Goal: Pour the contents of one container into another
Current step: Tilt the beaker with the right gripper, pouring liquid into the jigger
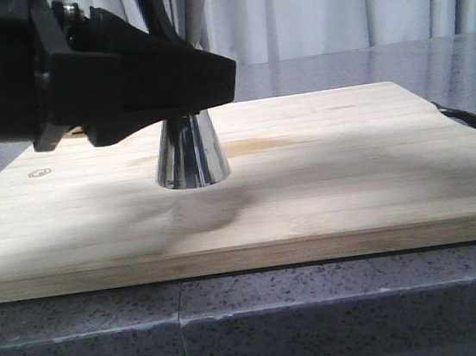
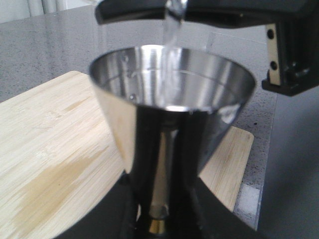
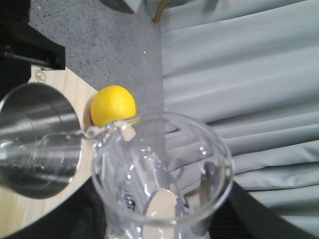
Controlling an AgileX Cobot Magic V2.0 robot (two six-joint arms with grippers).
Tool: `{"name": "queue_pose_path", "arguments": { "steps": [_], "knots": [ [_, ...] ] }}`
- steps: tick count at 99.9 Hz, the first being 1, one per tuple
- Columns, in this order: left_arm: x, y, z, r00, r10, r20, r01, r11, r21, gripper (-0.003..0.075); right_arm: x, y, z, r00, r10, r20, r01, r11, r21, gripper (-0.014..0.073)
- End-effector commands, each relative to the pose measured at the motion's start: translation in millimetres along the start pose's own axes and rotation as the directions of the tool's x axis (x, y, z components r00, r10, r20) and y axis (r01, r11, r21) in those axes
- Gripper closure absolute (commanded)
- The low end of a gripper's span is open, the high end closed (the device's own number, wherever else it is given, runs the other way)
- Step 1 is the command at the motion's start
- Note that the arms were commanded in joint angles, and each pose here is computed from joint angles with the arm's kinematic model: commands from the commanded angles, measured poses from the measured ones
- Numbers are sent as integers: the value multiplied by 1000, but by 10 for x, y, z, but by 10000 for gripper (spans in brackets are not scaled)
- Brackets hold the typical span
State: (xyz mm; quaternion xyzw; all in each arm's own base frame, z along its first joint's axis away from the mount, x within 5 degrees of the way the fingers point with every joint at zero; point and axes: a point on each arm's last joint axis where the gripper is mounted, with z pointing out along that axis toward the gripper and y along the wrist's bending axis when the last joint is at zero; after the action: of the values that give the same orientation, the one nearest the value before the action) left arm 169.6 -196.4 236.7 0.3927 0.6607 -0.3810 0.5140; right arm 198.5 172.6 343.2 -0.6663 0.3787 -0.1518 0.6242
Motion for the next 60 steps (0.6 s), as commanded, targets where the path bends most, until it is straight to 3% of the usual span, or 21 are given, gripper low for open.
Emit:
{"name": "queue_pose_path", "arguments": {
  "steps": [1,60],
  "knots": [
    [-201,-27,-21,993,-14,115,11,1000,24,739,-94,-160,-47,998,-26,60,23,998,57,431],
    [-201,-27,-21,993,-14,115,11,1000,24,739,-85,-148,-46,995,-85,47,83,995,46,431]
  ]
}}
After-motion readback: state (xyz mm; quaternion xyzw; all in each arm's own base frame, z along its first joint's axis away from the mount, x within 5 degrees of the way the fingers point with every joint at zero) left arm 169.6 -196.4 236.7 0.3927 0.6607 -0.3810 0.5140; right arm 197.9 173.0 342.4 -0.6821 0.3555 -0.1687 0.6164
